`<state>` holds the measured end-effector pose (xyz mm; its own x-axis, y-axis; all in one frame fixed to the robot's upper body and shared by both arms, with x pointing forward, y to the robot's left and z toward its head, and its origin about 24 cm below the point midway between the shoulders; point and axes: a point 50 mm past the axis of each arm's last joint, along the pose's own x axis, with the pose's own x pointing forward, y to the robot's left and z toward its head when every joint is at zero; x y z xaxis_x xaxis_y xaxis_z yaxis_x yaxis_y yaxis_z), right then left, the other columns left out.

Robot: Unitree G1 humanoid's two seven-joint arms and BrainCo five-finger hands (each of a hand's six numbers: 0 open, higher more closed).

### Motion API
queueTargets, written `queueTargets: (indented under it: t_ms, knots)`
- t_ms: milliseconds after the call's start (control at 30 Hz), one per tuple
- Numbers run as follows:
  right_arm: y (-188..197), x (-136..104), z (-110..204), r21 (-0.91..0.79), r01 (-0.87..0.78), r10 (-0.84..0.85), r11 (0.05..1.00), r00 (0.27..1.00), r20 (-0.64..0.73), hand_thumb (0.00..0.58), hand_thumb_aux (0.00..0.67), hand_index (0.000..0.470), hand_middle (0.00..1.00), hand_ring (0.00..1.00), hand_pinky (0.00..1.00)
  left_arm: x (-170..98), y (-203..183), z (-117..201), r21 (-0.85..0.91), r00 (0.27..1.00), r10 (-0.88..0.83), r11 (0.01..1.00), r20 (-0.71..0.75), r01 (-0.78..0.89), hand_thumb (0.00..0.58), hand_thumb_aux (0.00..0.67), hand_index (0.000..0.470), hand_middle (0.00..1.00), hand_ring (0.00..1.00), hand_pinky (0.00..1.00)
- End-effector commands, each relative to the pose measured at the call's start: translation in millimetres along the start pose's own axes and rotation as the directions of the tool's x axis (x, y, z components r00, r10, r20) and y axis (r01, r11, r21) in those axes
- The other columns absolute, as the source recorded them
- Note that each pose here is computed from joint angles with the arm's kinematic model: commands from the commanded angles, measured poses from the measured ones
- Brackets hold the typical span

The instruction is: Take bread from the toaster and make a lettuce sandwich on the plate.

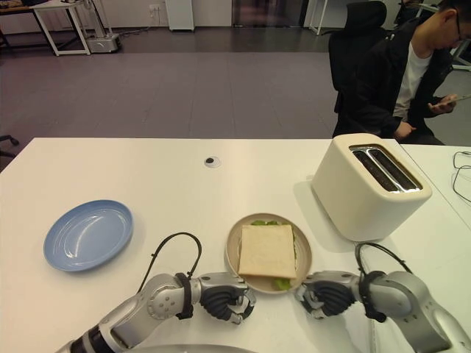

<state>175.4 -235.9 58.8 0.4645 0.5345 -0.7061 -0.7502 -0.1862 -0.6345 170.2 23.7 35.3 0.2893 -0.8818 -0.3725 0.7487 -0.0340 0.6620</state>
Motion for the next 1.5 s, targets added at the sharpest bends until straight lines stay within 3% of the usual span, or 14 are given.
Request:
queueTargets:
  t_ms: [33,167,367,600,633,667,700,733,767,800,833,1000,1167,1500]
  knots:
    - [3,38,-6,-0.028,0.1,-0.101,0.995,0.994,-0.052,0.58,0.67,0.47,1.0,1.0,1.0,4,-19,-36,-0.005,0.981,-0.036,0.999,-0.189,0.036,0.58,0.67,0.47,1.0,1.0,1.0]
    - [-23,68,-5,-0.01,0.378,-0.377,0.926,0.923,-0.076,0.58,0.67,0.47,1.0,1.0,1.0,4,-1,-56,0.042,0.953,0.099,0.995,-0.287,-0.09,0.58,0.67,0.47,1.0,1.0,1.0]
    - [-71,99,5,-0.012,0.647,-0.646,0.762,0.76,-0.068,0.58,0.67,0.47,1.0,1.0,1.0,14,41,-103,0.151,0.826,0.366,0.931,-0.429,-0.333,0.58,0.67,0.47,1.0,1.0,1.0]
    - [-82,98,17,0.132,0.767,-0.769,0.627,0.638,-0.053,0.58,0.67,0.47,1.0,1.0,1.0,19,72,-110,0.205,0.737,0.553,0.832,-0.388,-0.516,0.58,0.67,0.47,1.0,1.0,1.0]
    - [-84,95,20,0.181,0.792,-0.798,0.583,0.6,-0.055,0.58,0.67,0.47,1.0,1.0,1.0,16,74,-104,0.178,0.731,0.583,0.81,-0.354,-0.559,0.57,0.583,0.409,1.0,1.0,1.0]
    - [-84,90,23,0.256,0.815,-0.833,0.52,0.551,-0.061,0.41,0.307,0.216,0.39,0.39,0.39,11,77,-94,0.116,0.716,0.628,0.77,-0.306,-0.627,0.441,0.342,0.24,0.92,0.92,0.92]
    - [-84,85,25,0.324,0.827,-0.858,0.46,0.508,-0.078,0.0,0.0,0.0,0.04,0.04,0.04,4,79,-85,0.043,0.699,0.663,0.733,-0.269,-0.678,0.175,0.11,0.077,0.76,0.76,0.76]
    - [-83,80,27,0.388,0.831,-0.88,0.399,0.466,-0.094,0.0,0.0,0.0,0.0,0.0,0.0,-4,80,-77,-0.035,0.677,0.696,0.691,-0.239,-0.722,0.116,0.071,0.05,0.57,0.57,0.57]
    - [-81,76,28,0.462,0.822,-0.897,0.331,0.427,-0.117,0.0,0.0,0.0,0.0,0.0,0.0,-15,80,-70,-0.127,0.647,0.733,0.636,-0.212,-0.761,0.0,0.0,0.0,0.16,0.16,0.16]
    - [-77,71,29,0.537,0.802,-0.907,0.261,0.394,-0.148,0.0,0.0,0.0,0.0,0.0,0.0,-26,78,-64,-0.205,0.614,0.765,0.581,-0.193,-0.788,0.0,0.0,0.0,0.04,0.04,0.04]
    - [-73,66,30,0.612,0.768,-0.914,0.186,0.364,-0.179,0.0,0.0,0.0,0.0,0.0,0.0,-39,76,-59,-0.291,0.576,0.796,0.515,-0.186,-0.806,0.0,0.0,0.0,0.0,0.0,0.0]
    - [-47,46,32,0.822,0.566,-0.906,-0.063,0.313,-0.286,0.0,0.0,0.0,0.0,0.0,0.0,-110,59,-56,-0.471,0.324,0.912,0.176,-0.254,-0.864,0.0,0.0,0.0,0.0,0.0,0.0]
    - [-19,31,27,0.814,0.559,-0.88,-0.156,0.295,-0.372,0.0,0.0,0.0,0.0,0.0,0.0,-144,46,-65,-0.492,0.223,0.913,0.028,-0.342,-0.87,0.0,0.0,0.0,0.0,0.0,0.0]
    - [-21,27,28,0.823,0.546,-0.889,-0.157,0.285,-0.359,0.0,0.0,0.0,0.0,0.0,0.0,-143,44,-62,-0.51,0.253,0.91,0.054,-0.329,-0.858,0.0,0.0,0.0,0.0,0.0,0.0]
